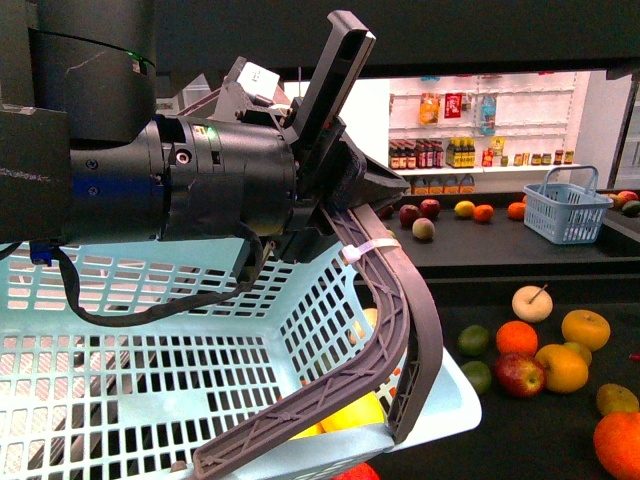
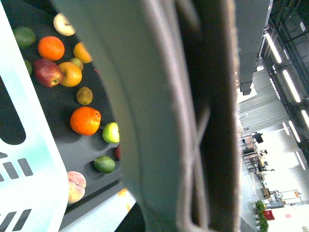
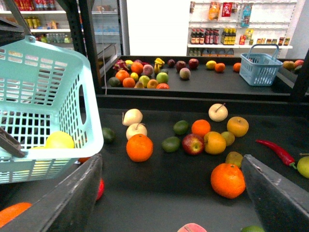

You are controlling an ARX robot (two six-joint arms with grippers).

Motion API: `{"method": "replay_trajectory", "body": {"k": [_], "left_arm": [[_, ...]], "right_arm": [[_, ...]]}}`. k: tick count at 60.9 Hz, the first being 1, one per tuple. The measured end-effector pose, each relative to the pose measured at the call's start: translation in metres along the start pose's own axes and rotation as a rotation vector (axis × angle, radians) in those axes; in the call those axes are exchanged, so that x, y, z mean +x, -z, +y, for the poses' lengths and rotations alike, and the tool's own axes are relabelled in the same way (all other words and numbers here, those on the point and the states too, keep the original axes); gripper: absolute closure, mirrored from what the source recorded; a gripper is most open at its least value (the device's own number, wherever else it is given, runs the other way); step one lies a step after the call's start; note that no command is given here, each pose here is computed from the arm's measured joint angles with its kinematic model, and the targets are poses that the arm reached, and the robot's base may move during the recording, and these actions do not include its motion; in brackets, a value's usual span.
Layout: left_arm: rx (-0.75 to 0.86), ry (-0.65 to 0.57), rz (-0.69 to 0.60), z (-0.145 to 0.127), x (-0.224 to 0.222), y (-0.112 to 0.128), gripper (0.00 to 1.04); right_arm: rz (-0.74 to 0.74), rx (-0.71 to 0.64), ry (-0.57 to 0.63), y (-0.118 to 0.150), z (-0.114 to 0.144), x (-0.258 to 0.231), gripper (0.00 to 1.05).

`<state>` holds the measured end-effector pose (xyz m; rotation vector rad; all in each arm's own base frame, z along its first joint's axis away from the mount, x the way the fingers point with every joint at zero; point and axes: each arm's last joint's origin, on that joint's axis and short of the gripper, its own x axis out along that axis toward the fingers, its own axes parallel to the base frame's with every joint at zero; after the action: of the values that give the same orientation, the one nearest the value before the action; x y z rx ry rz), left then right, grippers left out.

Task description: Pick lemon from shelf

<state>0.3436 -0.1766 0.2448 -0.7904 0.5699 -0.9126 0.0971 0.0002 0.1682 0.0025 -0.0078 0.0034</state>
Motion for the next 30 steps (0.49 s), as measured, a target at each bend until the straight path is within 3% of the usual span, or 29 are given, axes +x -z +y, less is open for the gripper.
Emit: {"method": "replay_trajectory", "body": {"k": [4,9,19,30], "left_arm": [[0.0,0.0,0.0,0.0,0.0,0.0,0.99],[-0.008,-0.01,-0.021,0.0,0.0,-0.001,0.99],[-0.104,-0.059,-0.226,-0.001,-0.002,-0.012,0.99],[-0.192,-0.053,-0.458,0.012,-0.02,-0.044,0.99]], "right_arm": [[0.0,0.0,0.0,0.0,0.0,0.0,0.06],[0.0,0.0,0.0,0.0,0.0,0.0,0.08],[0.0,0.0,0.001,0.0,0.0,0.0,0.07],[0.0,0.0,0.0,0.0,0.0,0.0,0.07]]}}
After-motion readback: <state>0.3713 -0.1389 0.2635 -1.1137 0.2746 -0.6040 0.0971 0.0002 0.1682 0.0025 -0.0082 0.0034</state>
